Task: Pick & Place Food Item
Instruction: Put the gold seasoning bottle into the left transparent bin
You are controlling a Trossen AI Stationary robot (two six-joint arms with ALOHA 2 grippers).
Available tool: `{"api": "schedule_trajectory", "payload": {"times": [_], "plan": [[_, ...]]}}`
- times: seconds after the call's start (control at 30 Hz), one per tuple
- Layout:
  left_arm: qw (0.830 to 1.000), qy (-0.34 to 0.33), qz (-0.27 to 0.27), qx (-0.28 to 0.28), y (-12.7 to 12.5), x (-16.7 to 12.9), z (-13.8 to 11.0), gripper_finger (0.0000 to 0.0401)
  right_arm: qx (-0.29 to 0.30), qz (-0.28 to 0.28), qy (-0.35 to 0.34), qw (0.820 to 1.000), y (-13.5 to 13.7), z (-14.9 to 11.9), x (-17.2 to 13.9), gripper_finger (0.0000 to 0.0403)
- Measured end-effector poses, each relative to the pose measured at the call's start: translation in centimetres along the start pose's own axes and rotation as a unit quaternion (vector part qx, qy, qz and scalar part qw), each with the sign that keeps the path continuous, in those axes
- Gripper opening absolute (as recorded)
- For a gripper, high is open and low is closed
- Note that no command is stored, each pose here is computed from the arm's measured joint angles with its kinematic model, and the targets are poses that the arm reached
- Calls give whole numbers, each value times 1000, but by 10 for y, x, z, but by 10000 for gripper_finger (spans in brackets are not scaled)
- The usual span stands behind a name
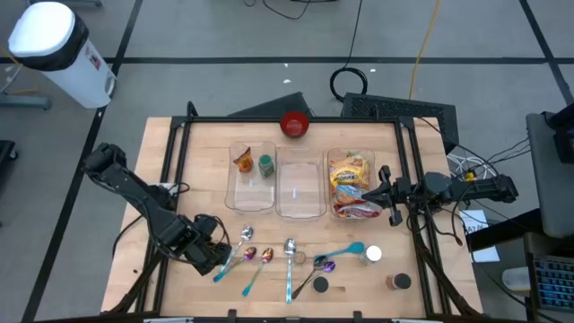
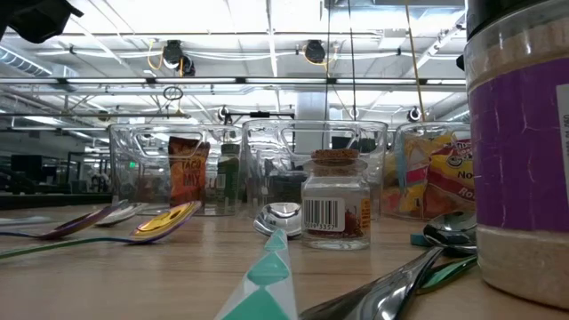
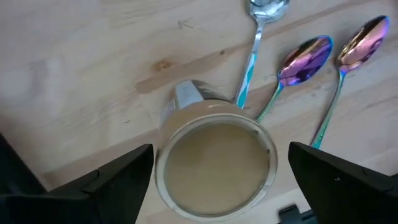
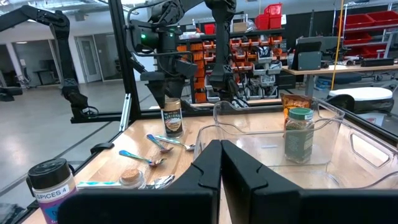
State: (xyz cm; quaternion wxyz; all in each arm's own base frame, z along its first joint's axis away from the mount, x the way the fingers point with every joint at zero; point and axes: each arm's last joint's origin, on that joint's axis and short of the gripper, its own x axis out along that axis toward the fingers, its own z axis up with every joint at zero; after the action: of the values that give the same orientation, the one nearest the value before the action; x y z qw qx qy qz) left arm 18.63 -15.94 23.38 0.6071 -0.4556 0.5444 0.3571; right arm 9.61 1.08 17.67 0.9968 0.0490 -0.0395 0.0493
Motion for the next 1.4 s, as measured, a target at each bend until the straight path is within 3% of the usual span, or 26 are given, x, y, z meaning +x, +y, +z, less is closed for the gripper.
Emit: {"api": "schedule_trajectory", "payload": {"times": [0.57, 0.67, 0.83, 1.07, 1.4], "plan": [[1000, 13, 12, 4, 2, 0, 0, 376, 0, 0, 0, 1000, 0, 0, 0, 0], [1000, 13, 12, 4, 2, 0, 0, 355, 0, 0, 0, 1000, 0, 0, 0, 0], [1000, 12, 11, 3, 2, 0, 0, 275, 0, 0, 0, 1000, 0, 0, 0, 0], [1000, 9, 12, 12, 2, -2, 5, 275, 0, 0, 0, 1000, 0, 0, 0, 0], [996, -7, -62, 61, -4, -43, 29, 275, 0, 0, 0, 1000, 0, 0, 0, 0]]}}
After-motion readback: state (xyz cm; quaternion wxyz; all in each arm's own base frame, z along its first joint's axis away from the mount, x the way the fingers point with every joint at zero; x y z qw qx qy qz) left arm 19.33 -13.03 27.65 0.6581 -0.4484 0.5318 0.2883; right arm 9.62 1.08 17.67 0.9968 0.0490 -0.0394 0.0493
